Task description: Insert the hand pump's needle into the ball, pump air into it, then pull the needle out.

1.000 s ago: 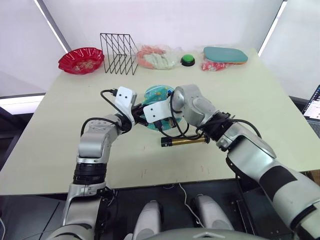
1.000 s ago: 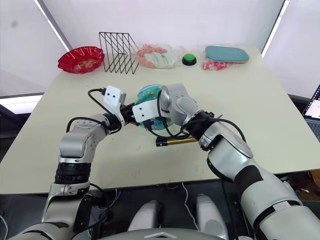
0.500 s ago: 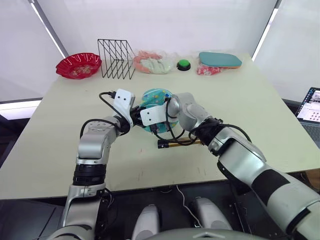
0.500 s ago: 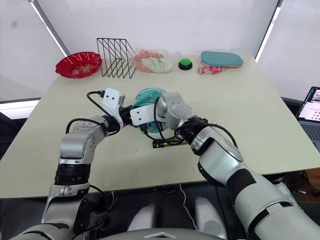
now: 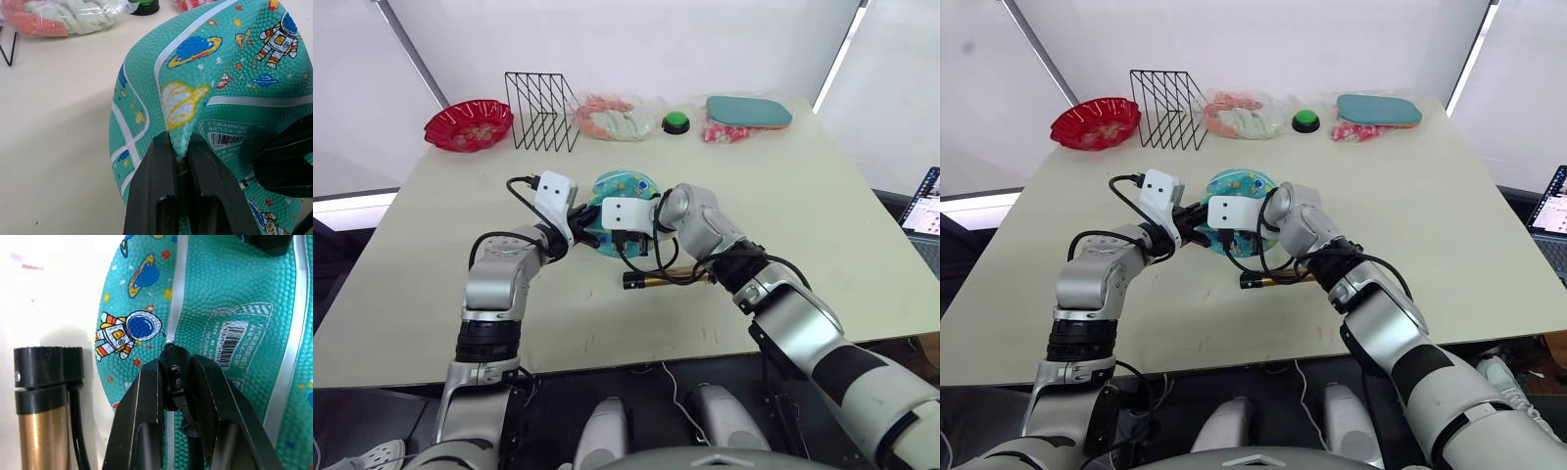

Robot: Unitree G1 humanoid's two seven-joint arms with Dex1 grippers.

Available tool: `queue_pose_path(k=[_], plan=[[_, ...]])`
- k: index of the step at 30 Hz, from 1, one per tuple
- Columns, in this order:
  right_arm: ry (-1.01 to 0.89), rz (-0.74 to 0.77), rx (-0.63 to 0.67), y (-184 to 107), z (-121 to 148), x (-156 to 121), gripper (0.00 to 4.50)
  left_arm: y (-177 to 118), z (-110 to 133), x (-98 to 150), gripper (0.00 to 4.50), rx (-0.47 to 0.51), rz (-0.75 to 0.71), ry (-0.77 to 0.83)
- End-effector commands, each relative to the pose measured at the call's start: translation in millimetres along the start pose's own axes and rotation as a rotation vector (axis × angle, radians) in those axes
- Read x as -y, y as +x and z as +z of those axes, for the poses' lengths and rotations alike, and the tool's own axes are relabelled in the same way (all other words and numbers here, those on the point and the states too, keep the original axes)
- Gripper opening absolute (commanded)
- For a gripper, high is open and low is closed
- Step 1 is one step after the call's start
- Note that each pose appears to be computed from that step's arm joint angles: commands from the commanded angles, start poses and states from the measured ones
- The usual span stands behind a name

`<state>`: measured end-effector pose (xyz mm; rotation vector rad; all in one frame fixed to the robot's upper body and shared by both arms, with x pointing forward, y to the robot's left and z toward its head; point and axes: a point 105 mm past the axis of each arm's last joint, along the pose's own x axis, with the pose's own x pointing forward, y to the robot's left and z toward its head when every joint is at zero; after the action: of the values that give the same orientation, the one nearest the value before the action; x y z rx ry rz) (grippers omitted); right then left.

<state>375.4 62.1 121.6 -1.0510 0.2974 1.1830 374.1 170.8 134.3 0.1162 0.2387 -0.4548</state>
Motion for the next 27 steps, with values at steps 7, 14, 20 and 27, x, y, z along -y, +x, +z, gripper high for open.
queue_pose_path(k=[7,14,20,27], plan=[[0.183,-0.014,0.203,-32,23,10,3.91,9,6,32,0.0,0.031,-0.155,0.007],[0.231,-0.017,0.297,-71,5,9,4.24,8,7,32,0.0,0.033,-0.16,0.006],[0.22,0.023,0.291,-85,1,6,4.24,7,7,34,0.0,0.033,-0.171,0.017],[0.117,0.133,0.256,-92,7,11,4.24,7,7,34,0.0,0.036,-0.172,0.017]])
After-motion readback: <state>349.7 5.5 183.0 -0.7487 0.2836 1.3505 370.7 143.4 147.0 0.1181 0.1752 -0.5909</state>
